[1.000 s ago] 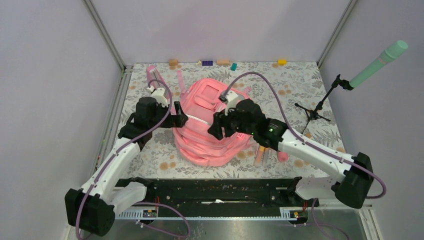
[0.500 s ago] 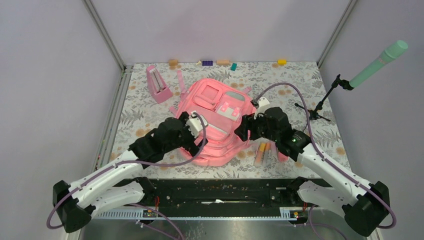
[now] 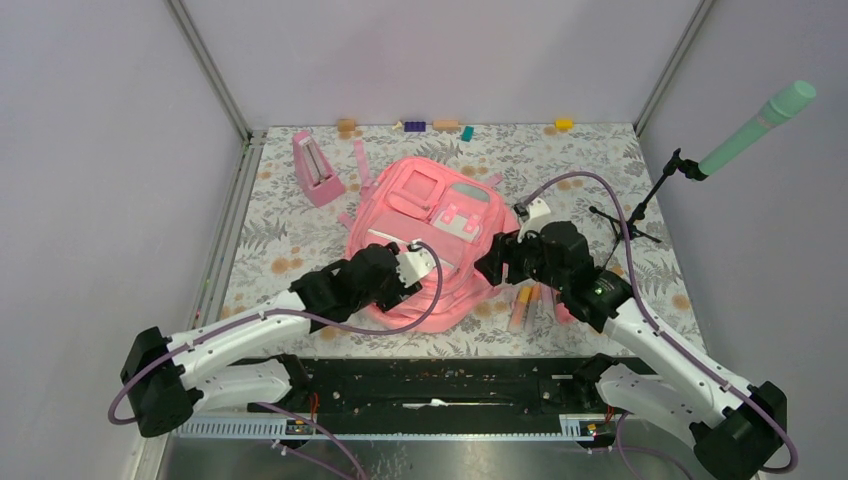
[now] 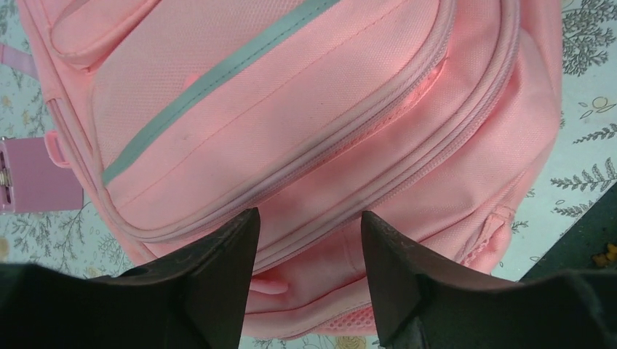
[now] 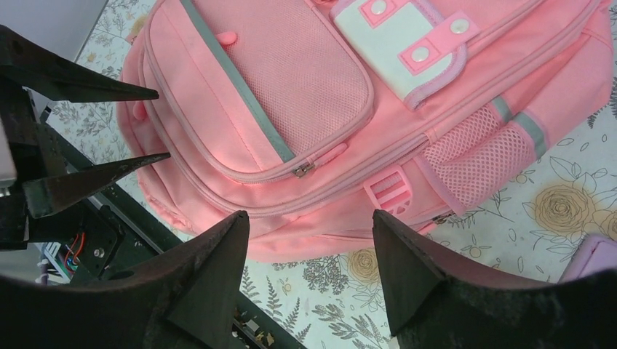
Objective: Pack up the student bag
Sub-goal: Unzip the student bag at the center of the board.
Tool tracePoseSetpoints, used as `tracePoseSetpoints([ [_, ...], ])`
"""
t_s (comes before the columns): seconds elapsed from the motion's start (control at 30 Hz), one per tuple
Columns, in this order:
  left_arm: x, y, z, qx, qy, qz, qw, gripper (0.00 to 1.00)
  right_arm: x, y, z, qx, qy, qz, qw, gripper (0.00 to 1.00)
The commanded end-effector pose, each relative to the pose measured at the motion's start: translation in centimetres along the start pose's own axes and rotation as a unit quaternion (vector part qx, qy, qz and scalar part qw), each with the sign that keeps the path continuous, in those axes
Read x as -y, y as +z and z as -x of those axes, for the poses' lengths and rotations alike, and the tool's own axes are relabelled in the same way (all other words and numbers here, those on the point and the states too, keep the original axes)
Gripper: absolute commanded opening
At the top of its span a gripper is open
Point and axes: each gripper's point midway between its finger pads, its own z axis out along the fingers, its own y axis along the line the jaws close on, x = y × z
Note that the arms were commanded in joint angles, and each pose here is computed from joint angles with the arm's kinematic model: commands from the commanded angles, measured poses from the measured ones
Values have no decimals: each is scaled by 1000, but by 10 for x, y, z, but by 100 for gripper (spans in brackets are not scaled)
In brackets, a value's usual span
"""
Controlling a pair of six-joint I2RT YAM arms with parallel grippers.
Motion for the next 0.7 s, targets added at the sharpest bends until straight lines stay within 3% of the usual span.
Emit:
tracePoseSetpoints([
  [0.0, -15, -1, 16, 8, -2, 36, 999, 54, -4, -6, 5, 15, 7, 12, 1000, 70],
  [0.2, -18, 3, 16, 1, -8, 49, 999, 47, -2, -9, 5, 21, 9, 9, 1000, 71],
  [0.47, -11, 15, 20, -9, -3, 31, 999, 46, -2, -8, 1, 16, 14, 11, 1000, 70],
  [0.67, -18, 13, 33, 11, -8, 43, 999, 8, 3, -9, -3, 18, 13, 3, 1000, 71],
])
